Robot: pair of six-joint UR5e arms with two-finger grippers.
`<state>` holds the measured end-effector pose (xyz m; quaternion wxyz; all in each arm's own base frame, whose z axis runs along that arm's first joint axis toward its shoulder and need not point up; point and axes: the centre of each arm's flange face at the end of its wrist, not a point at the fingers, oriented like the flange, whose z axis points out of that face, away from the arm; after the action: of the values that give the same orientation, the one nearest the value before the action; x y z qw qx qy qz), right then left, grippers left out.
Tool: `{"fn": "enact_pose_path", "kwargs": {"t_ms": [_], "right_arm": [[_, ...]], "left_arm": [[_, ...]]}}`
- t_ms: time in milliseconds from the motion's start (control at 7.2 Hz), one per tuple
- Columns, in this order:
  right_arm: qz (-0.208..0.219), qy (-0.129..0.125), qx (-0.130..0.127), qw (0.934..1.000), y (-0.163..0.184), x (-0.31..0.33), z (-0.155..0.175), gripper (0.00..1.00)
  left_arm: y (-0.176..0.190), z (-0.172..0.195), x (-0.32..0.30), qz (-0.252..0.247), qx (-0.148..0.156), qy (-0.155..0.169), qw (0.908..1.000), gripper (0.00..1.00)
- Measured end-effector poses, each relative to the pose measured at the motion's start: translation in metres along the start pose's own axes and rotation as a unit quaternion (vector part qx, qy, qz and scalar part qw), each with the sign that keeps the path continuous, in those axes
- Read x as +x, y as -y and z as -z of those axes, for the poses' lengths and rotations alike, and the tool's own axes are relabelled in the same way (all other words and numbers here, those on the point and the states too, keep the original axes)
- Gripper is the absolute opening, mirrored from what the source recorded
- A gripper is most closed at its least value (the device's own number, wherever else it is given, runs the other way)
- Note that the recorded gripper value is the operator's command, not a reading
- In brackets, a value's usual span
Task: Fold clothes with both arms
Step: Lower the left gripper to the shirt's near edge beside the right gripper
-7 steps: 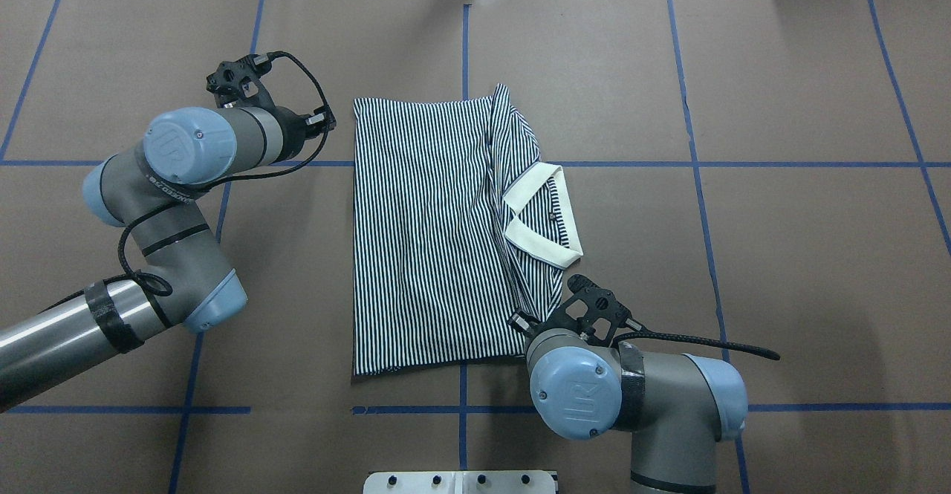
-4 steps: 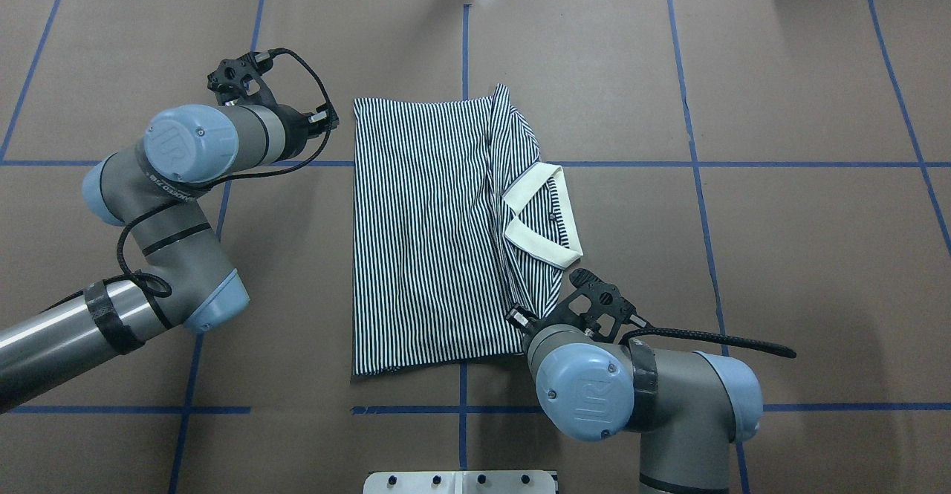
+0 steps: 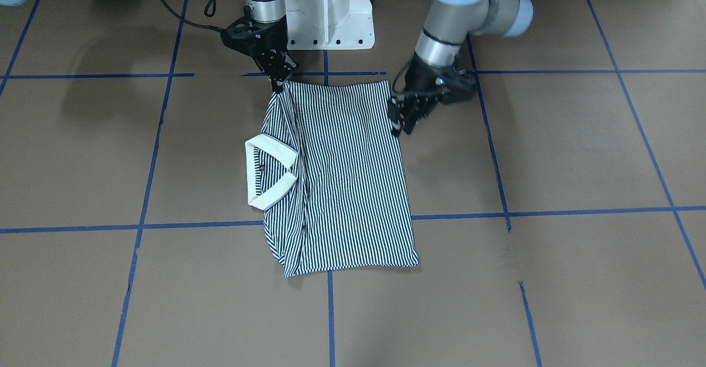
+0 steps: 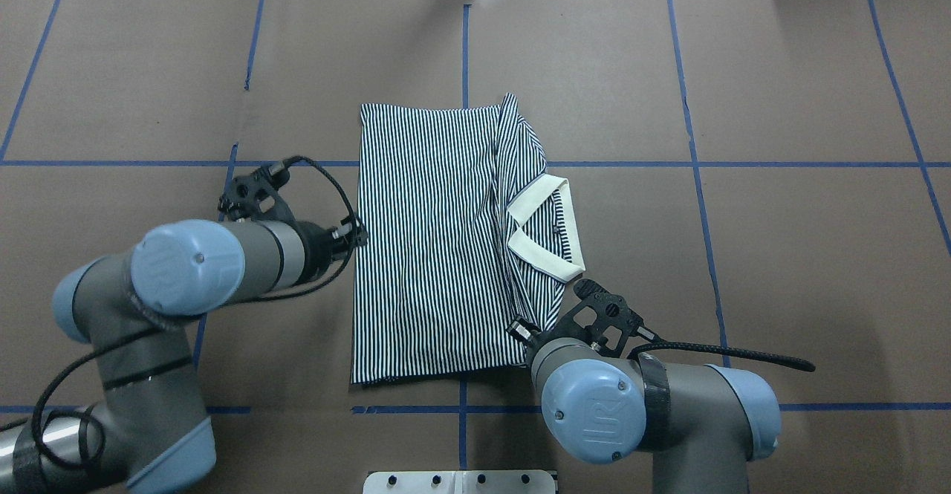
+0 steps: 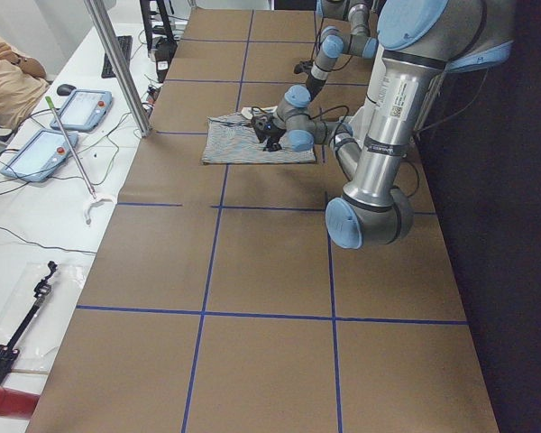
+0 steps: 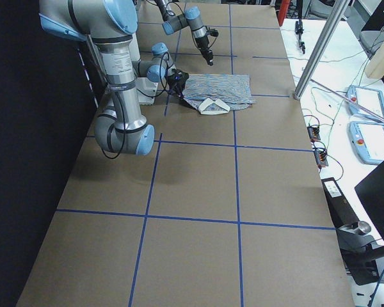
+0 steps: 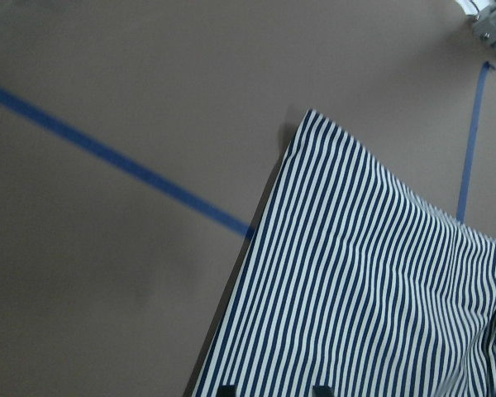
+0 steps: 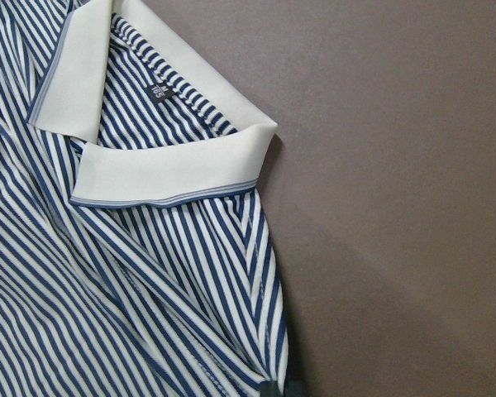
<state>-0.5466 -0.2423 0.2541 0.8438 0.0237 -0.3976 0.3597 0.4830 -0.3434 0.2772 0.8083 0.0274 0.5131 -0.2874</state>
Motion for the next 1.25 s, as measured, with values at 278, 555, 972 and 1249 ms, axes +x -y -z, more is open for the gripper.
{"fn": "enact_pose_path", "kwargs": {"t_ms": [278,555,972,1249], "right_arm": [[0.000,0.001,-0.001,1.0000,-0.001,0.001,0.001,0.00],[0.000,0.002,-0.001,1.0000,-0.001,0.000,0.003,0.00],[-0.001,0.004,-0.002,1.0000,0.000,0.000,0.005,0.00],[-0.001,0.004,-0.002,1.0000,0.000,0.000,0.005,0.00]], "left_arm": [[-0.073,0.000,-0.027,0.014,-0.030,0.042,0.9985,0.46],[-0.107,-0.009,-0.045,0.012,-0.035,0.081,0.9961,0.46],[-0.122,-0.015,-0.057,0.006,-0.036,0.104,0.9939,0.47],[-0.127,-0.016,-0.057,0.005,-0.039,0.105,0.9937,0.46]]}}
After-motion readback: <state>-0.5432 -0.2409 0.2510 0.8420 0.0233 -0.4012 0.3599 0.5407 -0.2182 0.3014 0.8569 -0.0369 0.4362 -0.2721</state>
